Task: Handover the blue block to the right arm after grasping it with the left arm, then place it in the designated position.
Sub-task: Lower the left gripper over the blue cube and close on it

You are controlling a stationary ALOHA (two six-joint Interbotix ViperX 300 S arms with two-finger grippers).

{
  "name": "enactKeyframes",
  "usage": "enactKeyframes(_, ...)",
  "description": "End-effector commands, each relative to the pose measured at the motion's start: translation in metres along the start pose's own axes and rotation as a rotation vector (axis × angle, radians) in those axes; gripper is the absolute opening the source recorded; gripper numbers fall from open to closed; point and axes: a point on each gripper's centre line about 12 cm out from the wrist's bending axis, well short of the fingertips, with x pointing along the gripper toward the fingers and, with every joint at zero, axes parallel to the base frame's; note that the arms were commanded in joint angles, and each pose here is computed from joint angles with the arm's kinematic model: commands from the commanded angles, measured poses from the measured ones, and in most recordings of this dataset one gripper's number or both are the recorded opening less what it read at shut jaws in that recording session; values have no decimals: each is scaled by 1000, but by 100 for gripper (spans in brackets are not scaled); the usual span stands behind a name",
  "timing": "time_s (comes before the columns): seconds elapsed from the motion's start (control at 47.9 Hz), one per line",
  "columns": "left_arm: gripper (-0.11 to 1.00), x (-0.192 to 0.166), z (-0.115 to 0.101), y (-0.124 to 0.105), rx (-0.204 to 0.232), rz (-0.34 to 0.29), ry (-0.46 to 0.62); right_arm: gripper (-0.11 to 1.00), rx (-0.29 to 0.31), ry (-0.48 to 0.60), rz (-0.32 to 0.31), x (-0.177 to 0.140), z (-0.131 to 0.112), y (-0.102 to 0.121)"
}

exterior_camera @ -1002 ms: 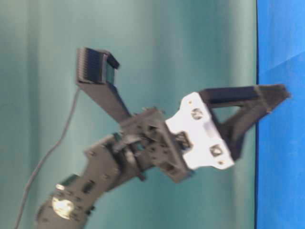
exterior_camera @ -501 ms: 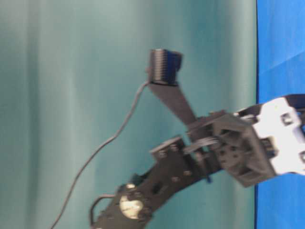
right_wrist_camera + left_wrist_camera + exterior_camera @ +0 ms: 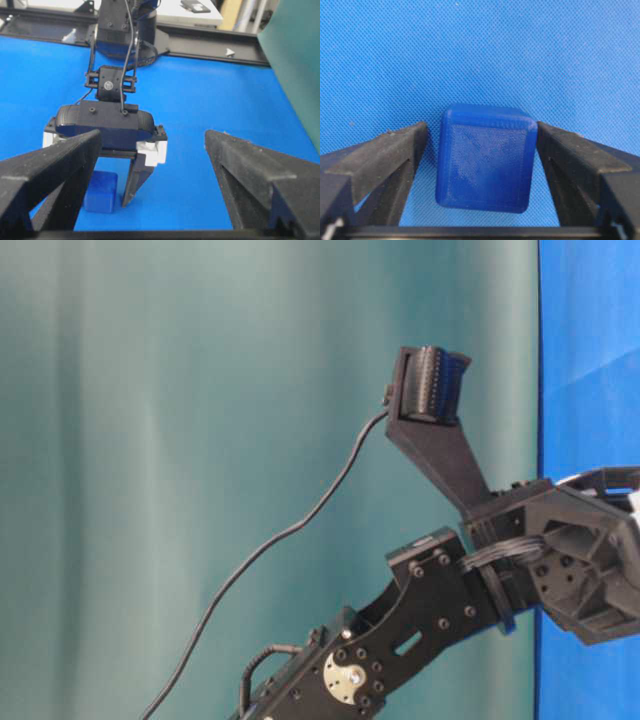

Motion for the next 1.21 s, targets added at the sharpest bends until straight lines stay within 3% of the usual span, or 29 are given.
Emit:
enactKeyframes(0.0, 76, -11, 10, -1, 0, -2, -23, 97, -1, -20, -3, 2, 8, 0)
enactKeyframes(0.125, 45, -14, 8, 0, 0, 2, 12, 97, -1, -22, -3, 2, 8, 0)
enactKeyframes(0.689, 46, -36, 20, 0, -5, 3, 14, 97, 0, -18, -3, 2, 8, 0)
enactKeyframes(1.189, 46, -130, 58, -4, -12, -2, -38, 97, 0, -11, -3, 3, 7, 0)
